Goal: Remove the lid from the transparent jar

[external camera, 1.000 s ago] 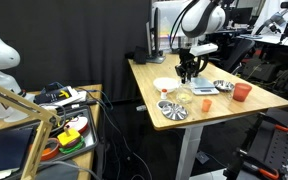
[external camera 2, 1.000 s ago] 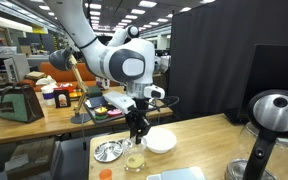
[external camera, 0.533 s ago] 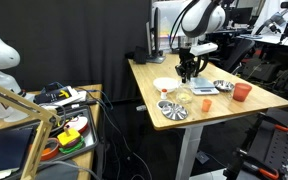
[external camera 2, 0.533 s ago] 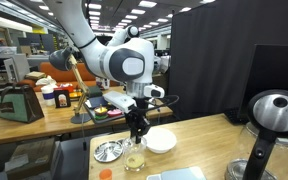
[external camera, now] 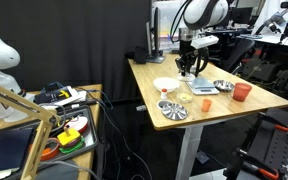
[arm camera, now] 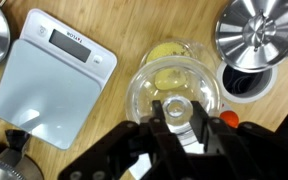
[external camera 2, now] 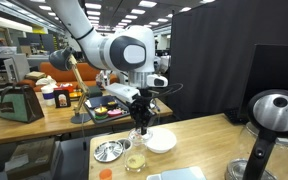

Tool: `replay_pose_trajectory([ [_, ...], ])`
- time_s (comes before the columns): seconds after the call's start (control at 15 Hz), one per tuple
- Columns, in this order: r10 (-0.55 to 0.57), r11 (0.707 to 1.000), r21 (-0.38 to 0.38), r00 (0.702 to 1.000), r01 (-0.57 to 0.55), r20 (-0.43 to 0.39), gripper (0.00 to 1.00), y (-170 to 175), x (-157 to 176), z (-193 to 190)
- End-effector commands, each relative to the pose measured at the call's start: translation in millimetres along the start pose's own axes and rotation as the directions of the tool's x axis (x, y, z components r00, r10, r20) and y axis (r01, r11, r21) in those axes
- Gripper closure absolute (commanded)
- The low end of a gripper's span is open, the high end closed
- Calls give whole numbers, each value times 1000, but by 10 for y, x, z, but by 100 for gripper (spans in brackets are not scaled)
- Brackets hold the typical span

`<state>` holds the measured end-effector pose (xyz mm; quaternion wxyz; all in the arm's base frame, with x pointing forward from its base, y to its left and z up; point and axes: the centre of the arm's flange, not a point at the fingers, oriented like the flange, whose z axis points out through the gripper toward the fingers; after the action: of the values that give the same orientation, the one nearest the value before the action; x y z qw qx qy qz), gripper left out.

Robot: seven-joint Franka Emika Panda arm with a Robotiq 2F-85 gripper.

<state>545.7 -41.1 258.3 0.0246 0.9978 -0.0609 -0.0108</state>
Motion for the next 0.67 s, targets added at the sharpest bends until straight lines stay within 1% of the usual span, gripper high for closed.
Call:
replay_pose_trajectory([
  [0.0,51,999,-4,997,-52,-57,92,193,25,-353],
  [0.13,102,995,-12,990,-104,-93,92,399,75,-519],
  [0.27,157,985,-48,981,-163,-109,92,641,81,-577],
  [0.4,228,970,-66,968,-235,-104,92,881,43,-526],
  [0.6,340,936,-71,937,-346,-82,92,1222,-51,-397],
])
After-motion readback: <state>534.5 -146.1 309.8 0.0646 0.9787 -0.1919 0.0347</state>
